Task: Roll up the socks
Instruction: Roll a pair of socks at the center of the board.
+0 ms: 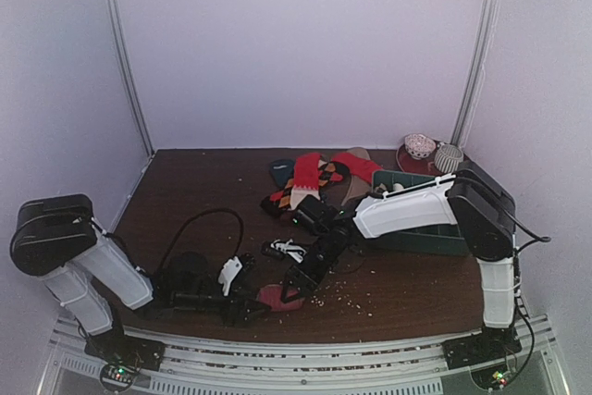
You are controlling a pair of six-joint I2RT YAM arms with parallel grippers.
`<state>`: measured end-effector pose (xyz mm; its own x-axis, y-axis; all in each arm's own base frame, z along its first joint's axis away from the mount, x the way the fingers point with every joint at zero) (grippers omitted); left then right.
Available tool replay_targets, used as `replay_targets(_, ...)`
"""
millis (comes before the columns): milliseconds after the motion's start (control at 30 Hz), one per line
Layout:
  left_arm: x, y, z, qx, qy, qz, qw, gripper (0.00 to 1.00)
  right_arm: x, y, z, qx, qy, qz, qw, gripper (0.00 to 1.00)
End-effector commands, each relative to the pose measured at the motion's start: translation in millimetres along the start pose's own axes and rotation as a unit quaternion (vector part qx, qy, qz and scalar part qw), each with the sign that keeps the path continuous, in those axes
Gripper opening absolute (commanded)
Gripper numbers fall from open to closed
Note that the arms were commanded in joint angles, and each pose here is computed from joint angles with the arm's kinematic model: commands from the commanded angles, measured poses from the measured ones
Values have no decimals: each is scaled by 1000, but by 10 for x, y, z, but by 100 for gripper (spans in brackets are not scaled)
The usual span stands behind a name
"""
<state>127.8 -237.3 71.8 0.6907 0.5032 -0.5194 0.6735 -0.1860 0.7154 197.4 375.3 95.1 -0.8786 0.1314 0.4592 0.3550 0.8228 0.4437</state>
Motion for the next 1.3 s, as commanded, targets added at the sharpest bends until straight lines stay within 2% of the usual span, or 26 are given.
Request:
replay_targets(0,-91,137,98,-30,-38,0,999,56,-248,-930,380,202,-65,117,970,40)
replay_targets(167,-98,126,115,-29,-49,-6,998,55,-258,-935,394,201,-67,115,970,40)
replay_targets(233,-94,126,108,-30,-45,-7,999,43,-262,-940,398,200,-67,115,971,40)
replay_targets(300,-88,123,108,-28,-41,-5,999,20,-270,-948,406,201,-68,115,970,41)
replay_targets(333,-86,124,115,-26,-40,-4,999,15,-272,-951,412,202,-69,115,970,41)
replay_targets(467,-77,108,154,-13,-38,-1,999,0,-282,-930,421,195,-72,113,972,41)
replay_targets(533,-59,79,169,-5,-35,-1,999,0,-290,-912,423,192,-72,111,972,41)
replay_targets(567,-53,66,166,-3,-34,-2,999,7,-290,-912,427,192,-72,110,972,41)
replay_targets(633,-51,44,109,-11,-35,-2,999,73,-292,-914,428,192,-72,110,973,41)
replay_targets(667,-58,42,54,-21,-38,-1,999,86,-290,-921,431,192,-72,110,973,41)
replay_targets(700,-74,72,3,-37,-38,1,999,95,-292,-929,431,193,-72,110,972,41)
replay_targets(733,-72,59,-69,-45,-34,4,998,98,-293,-935,431,193,-71,110,972,41)
replay_targets(867,-132,196,-238,-81,-15,39,996,98,-287,-960,437,194,-71,108,972,41)
replay_targets(1033,-189,419,-211,-96,0,75,993,96,-290,-961,448,191,-70,109,973,41)
replay_targets(1100,-196,477,-134,-90,-9,79,993,92,-292,-959,450,189,-70,110,973,41)
replay_targets(1267,-129,418,101,-58,-22,69,996,90,-289,-971,449,191,-69,109,973,41)
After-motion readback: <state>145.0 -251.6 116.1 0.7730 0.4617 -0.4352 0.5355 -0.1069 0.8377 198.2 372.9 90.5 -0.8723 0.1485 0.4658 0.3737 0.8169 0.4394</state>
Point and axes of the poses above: each gripper's point midway between its finger pads, its own z axis out along the fingers, its own x axis along the line the jaws close on, y = z × x, the point moved 9 cm from there along -z, back along the fingers, and after that the axes turned 14 degrees about -z, right-handed, at the moved point
